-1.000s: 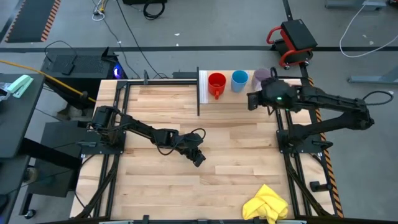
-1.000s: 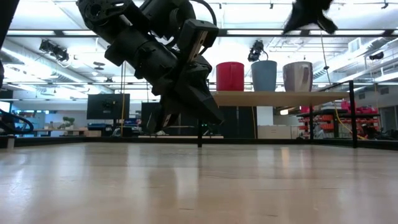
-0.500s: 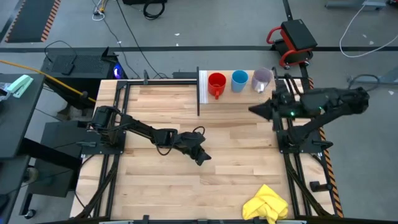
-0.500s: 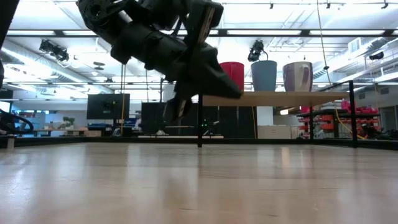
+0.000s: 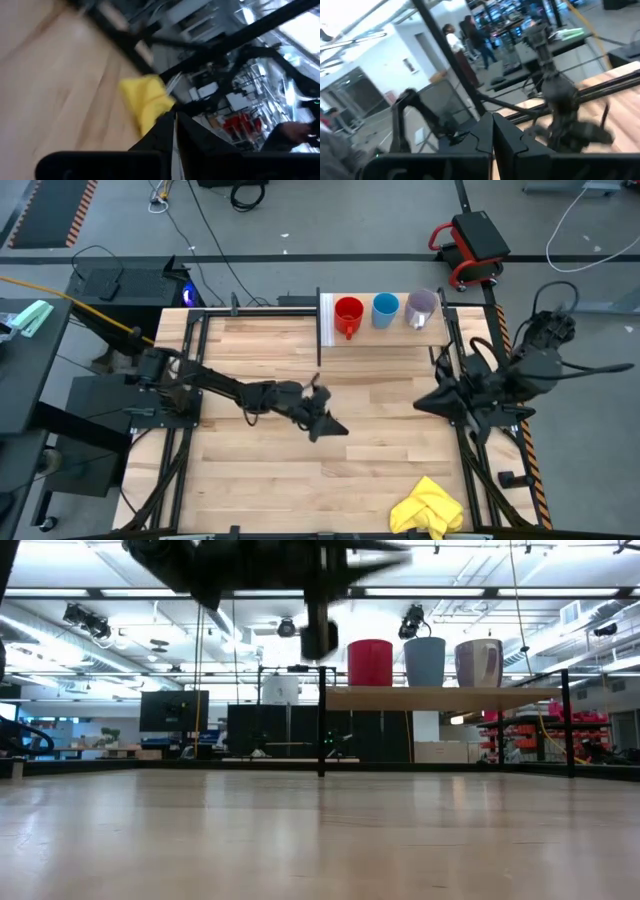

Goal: Stack small to large cups/mugs on shelf
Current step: Return to Home Position

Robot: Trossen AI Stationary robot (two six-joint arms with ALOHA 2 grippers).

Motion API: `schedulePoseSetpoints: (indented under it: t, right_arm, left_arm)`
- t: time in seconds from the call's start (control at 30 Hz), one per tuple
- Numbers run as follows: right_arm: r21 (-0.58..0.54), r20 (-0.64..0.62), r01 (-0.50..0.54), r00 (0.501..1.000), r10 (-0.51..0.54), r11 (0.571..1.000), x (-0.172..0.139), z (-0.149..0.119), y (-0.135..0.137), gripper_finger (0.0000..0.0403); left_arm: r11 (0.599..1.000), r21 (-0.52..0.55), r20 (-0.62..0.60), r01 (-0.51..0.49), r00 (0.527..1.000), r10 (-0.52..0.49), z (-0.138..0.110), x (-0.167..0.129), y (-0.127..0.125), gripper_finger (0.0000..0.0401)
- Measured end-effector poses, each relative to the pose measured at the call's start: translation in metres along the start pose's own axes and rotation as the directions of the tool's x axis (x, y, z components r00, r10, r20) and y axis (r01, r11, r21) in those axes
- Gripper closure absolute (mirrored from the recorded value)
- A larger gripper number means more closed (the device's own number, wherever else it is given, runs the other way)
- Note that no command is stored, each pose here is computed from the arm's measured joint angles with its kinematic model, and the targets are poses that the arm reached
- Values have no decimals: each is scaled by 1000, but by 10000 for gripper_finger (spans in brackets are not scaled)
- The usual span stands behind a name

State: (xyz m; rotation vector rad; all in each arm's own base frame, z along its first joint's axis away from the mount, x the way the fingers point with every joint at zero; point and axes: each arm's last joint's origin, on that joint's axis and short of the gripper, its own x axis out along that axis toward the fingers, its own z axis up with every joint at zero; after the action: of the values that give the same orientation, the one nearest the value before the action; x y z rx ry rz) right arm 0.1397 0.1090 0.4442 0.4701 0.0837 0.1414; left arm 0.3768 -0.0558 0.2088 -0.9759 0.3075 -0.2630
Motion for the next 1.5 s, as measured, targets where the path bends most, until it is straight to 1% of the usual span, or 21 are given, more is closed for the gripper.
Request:
schedulePoseSetpoints:
  t: [0.07, 0.13, 0.23, 0.27, 0.33, 0.43, 0.53, 0.57, 0.6, 0.67, 0.8, 0.9, 1.0, 1.07, 1.13, 1.27, 1.33, 1.37, 1.43, 1.5]
  right_arm:
    - [-6, -14, -12, 1000, 12, 1000, -2, -2, 2, 392]
    - [-34, -37, -5, 999, 4, 999, -2, -4, 1, 392]
    - [-70, -85, 13, 996, -19, 997, -4, -9, -3, 392]
    - [-60, -97, 17, 995, -23, 998, -5, -9, -4, 392]
    - [-47, -99, 13, 995, -17, 999, -7, -8, -5, 392]
    - [-39, -64, -8, 998, 5, 999, -15, -1, -7, 392]
    - [-36, -24, -29, 999, 28, 999, -28, 9, -12, 392]
    - [-37, -13, -35, 999, 34, 999, -32, 11, -14, 392]
    - [-39, -4, -40, 999, 39, 998, -35, 14, -15, 392]
    - [-45, 13, -48, 999, 48, 998, -44, 19, -20, 392]
    - [-40, 57, -68, 996, 71, 997, -61, 28, -28, 392]
    - [-37, 95, -85, 992, 88, 996, -73, 34, -35, 392]
    - [-36, 133, -100, 986, 104, 994, -85, 34, -45, 392]
    - [-31, 190, -122, 974, 126, 992, -95, 33, -53, 392]
    - [-31, 269, -160, 949, 162, 987, -103, 29, -62, 391]
    - [-42, 396, -277, 878, 271, 960, -114, 9, -79, 391]
    - [-57, 434, -317, 846, 309, 947, -110, -8, -84, 391]
    - [-72, 439, -328, 838, 325, 942, -106, -18, -86, 391]
    - [-85, 454, -337, 825, 337, 938, -100, -35, -90, 391]
    - [-80, 485, -345, 806, 339, 935, -96, -48, -94, 391]
  left_arm:
    - [997, 63, 27, 34, 999, -35, 11, -9, -12, 371]
    - [984, 160, 43, 80, 995, -88, 24, -20, -25, 373]
    - [941, 298, 43, 163, 982, -184, 43, -40, -46, 377]
    - [922, 337, 29, 193, 976, -215, 48, -48, -52, 379]
    - [893, 368, -3, 261, 960, -280, 59, -64, -65, 381]
    - [854, 375, -53, 360, 928, -368, 72, -89, -82, 383]
    - [779, 447, -104, 440, 891, -443, 83, -116, -99, 380]
    - [765, 463, -111, 448, 885, -452, 87, -124, -102, 378]
    - [759, 477, -106, 442, 887, -450, 89, -132, -106, 376]
    - [764, 497, -94, 410, 901, -422, 94, -146, -108, 373]
    - [798, 527, -69, 292, 951, -302, 98, -175, -105, 369]
    - [820, 534, -41, 208, 975, -220, 98, -195, -104, 371]
    - [810, 567, 2, 152, 982, -186, 97, -214, -109, 376]
    - [798, 587, 35, 134, 981, -191, 97, -226, -115, 379]
    - [792, 600, 62, 117, 979, -192, 96, -238, -120, 380]
    - [790, 607, 104, 85, 977, -184, 89, -260, -128, 376]
    - [794, 601, 114, 90, 974, -197, 83, -266, -134, 373]
    - [789, 606, 113, 104, 970, -215, 79, -265, -135, 371]
    - [780, 615, 121, 119, 963, -242, 66, -262, -131, 368]
    - [778, 619, 161, 111, 951, -264, 54, -259, -120, 367]
